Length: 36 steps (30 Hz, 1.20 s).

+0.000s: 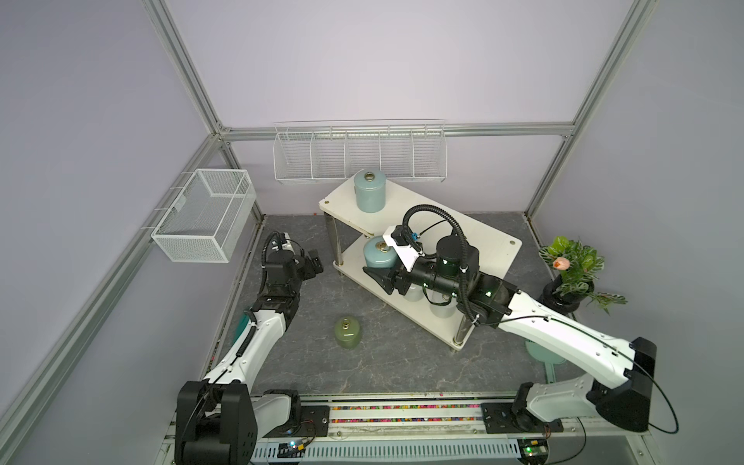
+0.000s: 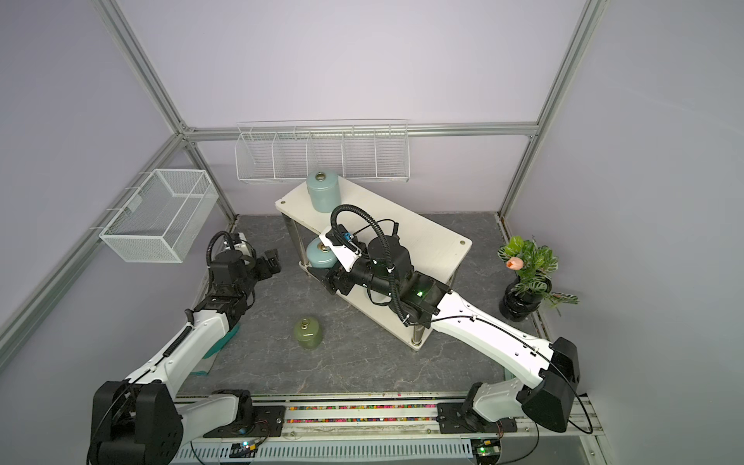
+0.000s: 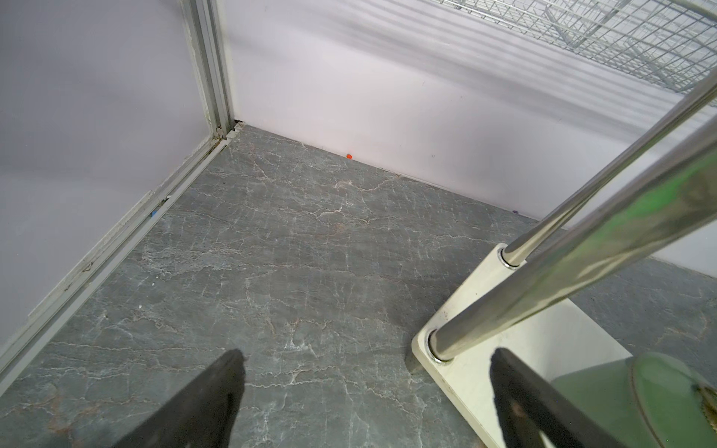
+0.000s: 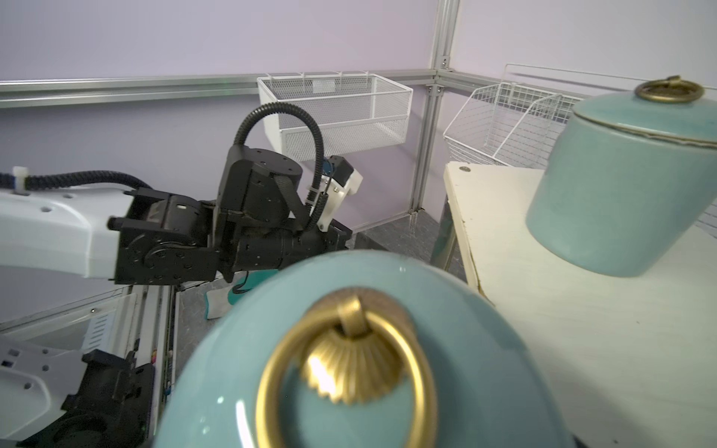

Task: Remove the tea canisters from the shelf
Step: Pick up the tea canister from the shelf, then place the tea canister at the center of the board.

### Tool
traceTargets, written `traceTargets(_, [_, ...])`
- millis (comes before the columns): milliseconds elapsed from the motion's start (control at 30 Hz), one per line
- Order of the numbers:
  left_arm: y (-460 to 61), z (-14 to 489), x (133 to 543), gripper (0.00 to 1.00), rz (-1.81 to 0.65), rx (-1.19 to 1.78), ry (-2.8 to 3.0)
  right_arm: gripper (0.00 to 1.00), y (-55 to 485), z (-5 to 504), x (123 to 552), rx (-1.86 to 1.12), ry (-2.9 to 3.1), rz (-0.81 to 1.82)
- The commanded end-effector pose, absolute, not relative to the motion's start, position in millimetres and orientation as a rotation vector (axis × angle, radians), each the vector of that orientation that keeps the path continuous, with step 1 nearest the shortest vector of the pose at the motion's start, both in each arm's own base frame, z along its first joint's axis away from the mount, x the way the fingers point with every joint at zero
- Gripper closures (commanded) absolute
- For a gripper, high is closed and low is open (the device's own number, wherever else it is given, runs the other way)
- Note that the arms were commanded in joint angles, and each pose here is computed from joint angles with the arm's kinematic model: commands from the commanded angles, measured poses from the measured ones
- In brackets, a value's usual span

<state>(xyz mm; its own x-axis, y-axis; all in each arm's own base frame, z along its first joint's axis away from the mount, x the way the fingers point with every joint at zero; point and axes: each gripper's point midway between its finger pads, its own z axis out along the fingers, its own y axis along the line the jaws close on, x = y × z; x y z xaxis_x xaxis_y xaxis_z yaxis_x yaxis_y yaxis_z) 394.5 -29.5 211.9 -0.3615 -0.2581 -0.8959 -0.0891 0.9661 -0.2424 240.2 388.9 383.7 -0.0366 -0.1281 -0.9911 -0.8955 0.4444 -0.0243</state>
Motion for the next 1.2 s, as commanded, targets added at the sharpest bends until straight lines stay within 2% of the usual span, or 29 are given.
traceTargets(0, [-30, 224, 393, 0.0, -0.172, -0.24, 1.921, 0.27, 392, 411, 225, -0.923, 1.381, 0.858])
traceTargets(333, [-30, 231, 390, 0.0, -0.16, -0.235, 1.919, 0.28, 404, 389, 197, -0.955, 1.38, 0.914])
traceTargets(633, [-35, 239, 386, 0.0, -0.176, -0.23, 1.909, 0.28, 392, 373, 182, -0.927, 1.376, 0.946])
traceTargets(933, [-47, 243, 380, 0.0, -0.126, -0.185, 1.923, 0.28, 385, 337, 176, -0.897, 1.411, 0.995])
traceTargets(1167, [-49, 244, 380, 0.0, -0.127, -0.183, 1.929, 0.28, 387, 291, 171, -0.91, 1.504, 1.004])
